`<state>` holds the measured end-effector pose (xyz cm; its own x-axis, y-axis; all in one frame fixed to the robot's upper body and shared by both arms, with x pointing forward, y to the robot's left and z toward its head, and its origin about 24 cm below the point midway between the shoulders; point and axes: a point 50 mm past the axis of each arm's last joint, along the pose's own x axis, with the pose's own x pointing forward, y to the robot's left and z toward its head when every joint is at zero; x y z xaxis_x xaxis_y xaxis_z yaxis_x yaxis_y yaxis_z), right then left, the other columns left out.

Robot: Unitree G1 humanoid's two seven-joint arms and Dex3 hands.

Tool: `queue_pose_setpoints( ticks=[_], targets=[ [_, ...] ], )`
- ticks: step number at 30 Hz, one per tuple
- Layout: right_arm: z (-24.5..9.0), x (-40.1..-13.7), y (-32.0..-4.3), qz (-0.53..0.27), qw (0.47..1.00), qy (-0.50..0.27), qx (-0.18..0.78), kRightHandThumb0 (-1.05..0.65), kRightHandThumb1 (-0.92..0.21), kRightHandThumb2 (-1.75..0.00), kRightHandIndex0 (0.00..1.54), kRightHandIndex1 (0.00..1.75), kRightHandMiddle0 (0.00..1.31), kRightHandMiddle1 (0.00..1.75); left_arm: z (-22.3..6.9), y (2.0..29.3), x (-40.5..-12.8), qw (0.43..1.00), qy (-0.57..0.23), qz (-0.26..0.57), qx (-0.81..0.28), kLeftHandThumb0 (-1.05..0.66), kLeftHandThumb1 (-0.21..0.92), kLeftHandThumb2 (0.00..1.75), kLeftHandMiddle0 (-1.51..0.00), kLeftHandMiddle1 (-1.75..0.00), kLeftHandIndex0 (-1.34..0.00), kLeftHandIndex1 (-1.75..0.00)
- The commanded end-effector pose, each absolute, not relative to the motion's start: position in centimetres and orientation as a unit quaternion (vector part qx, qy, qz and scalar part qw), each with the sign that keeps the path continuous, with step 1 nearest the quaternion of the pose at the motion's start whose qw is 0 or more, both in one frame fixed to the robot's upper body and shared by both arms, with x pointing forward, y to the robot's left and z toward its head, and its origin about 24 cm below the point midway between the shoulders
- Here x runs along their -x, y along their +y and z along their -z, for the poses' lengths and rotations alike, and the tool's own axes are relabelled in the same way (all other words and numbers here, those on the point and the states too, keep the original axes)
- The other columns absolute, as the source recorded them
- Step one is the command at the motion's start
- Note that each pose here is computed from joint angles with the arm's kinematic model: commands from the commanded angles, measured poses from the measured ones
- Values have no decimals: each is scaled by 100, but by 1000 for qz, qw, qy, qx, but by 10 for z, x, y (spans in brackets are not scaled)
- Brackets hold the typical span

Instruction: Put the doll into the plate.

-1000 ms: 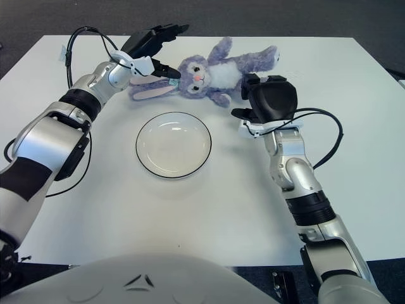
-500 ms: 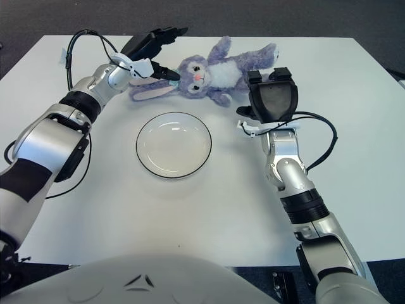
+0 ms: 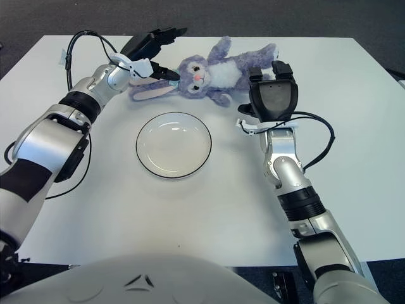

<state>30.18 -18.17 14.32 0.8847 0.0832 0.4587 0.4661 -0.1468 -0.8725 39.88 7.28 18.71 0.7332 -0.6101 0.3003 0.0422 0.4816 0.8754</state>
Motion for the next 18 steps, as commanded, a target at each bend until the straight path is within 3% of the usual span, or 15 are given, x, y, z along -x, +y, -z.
queue_pose_setpoints(
  ticks=[1, 15, 18],
  targets=[
    [-145, -304, -183, 158, 615, -186, 750, -64, -88, 0, 32, 0, 40, 13, -184, 77, -399, 810, -296, 201, -465, -74, 92, 11, -33, 0, -43, 0],
    [-145, -305, -182, 155, 610, -190, 754, -67, -87, 0, 25, 0, 35, 6, -183, 77, -399, 810, -294, 203, -464, -73, 92, 12, -32, 0, -42, 0],
    [-146, -305, -181, 156, 606, -196, 755, -69, -86, 0, 19, 0, 28, 2, -182, 77, -399, 811, -293, 203, -464, -72, 92, 12, -32, 0, -41, 0]
  ],
)
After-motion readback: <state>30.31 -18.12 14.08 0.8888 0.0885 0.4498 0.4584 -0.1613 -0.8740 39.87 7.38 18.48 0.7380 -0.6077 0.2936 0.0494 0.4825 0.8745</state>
